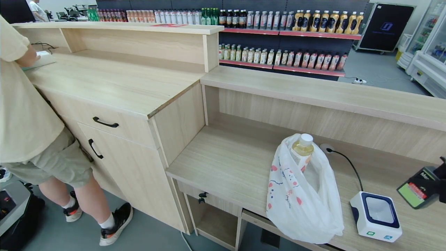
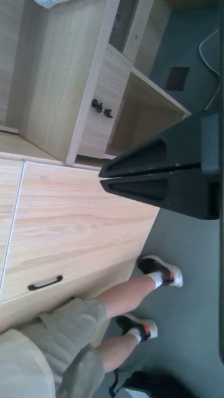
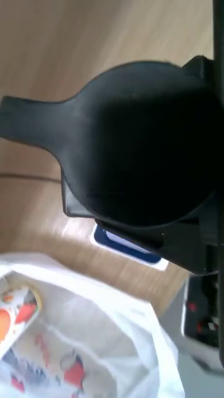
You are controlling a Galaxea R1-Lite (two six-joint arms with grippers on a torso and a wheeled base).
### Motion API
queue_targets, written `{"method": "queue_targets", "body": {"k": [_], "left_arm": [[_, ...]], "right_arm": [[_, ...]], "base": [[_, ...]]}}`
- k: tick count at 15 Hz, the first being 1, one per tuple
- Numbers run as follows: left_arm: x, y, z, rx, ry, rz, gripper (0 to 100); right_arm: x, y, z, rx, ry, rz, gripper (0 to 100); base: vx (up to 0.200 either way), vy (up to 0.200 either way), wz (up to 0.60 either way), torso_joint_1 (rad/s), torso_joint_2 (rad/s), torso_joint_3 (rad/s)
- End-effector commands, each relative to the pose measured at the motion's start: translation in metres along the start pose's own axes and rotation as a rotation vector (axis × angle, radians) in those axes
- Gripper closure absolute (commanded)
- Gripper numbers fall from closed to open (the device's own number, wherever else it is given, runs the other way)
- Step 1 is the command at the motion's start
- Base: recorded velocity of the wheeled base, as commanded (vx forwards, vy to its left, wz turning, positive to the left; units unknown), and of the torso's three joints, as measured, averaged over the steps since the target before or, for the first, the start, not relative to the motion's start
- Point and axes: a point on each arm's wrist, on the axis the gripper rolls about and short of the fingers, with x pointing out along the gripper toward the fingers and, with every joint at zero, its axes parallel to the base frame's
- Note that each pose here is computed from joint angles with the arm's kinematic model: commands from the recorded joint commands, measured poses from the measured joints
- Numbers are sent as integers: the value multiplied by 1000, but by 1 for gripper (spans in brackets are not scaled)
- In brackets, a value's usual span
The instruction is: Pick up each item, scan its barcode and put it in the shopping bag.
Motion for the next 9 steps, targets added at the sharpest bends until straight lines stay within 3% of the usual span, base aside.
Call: {"method": "queue_targets", "body": {"k": [1,4,6,9], "left_arm": [[0,0,0,0,0,1,100],[0,0,0,0,0,1,100],[0,0,0,0,0,1,100],[0,0,0,0,0,1,100]], "right_arm": [[-60,27,37,-207,-109,-240,100],[-75,54,37,-287,-156,-234,100],[-74,64,36,-403,-149,-220,100],[-62,76,31,-459,-167,-148,100]], "base": [[0,0,0,0,0,0],[0,0,0,0,0,0],[0,0,600,7,0,2],[0,0,600,5,1,1]]}}
